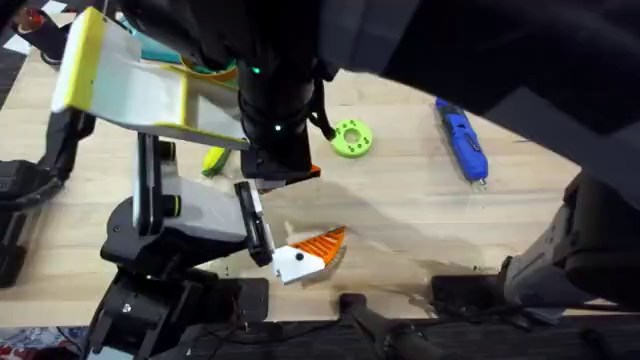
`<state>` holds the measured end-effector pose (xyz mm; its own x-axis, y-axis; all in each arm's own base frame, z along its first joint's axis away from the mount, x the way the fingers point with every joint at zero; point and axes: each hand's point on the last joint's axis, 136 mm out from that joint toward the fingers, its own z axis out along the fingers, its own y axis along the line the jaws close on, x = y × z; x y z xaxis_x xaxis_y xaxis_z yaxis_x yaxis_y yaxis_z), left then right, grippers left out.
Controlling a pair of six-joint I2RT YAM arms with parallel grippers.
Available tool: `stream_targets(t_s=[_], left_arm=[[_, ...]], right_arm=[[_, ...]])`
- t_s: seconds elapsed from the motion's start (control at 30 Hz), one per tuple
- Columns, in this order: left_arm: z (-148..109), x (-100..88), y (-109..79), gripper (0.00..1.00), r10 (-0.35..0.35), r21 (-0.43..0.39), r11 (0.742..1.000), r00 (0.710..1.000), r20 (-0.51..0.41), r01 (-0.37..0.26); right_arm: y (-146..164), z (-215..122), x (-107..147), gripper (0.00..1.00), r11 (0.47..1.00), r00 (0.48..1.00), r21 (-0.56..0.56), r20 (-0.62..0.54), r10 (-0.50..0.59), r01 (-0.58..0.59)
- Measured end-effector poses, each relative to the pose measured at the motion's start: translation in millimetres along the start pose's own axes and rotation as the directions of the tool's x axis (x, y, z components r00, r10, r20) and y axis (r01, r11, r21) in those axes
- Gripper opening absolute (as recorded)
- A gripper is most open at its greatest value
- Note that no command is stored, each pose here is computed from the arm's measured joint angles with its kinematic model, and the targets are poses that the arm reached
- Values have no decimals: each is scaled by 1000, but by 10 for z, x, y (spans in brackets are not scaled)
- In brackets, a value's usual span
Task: Pick up the gripper from the table and insert it into the empty holder that is missing its gripper. Then pick up a screw, insert it into the mounting hole, and use the screwdriver to tighten it. Finally, clean up the table by picking up the vegetable and placing it into the bucket.
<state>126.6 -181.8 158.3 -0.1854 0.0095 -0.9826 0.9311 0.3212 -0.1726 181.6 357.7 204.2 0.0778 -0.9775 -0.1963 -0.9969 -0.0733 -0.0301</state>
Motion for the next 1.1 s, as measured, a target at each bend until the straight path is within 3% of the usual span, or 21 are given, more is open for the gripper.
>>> stream_targets(t_s=[0.1,0.3,0.33,0.67,1.1], left_arm=[[0,0,0,992,0,0,1000,1000,0,0],[0,-1,-1,992,5,0,1000,1000,0,-5],[0,-1,-1,992,5,0,1000,1000,0,-5],[0,-1,-1,992,6,0,1000,1000,0,-6],[0,-1,-1,992,6,0,1000,1000,0,-6]], right_arm=[[-1,0,0,59,1000,1000,0,0,1,-1],[-2,8,6,916,1000,1000,1,-4,-1,1],[-1,9,5,971,1000,1000,1,-3,-4,4],[15,-67,17,995,1000,1000,10,9,-5,5],[247,-758,266,996,999,994,40,109,-2,-3]])
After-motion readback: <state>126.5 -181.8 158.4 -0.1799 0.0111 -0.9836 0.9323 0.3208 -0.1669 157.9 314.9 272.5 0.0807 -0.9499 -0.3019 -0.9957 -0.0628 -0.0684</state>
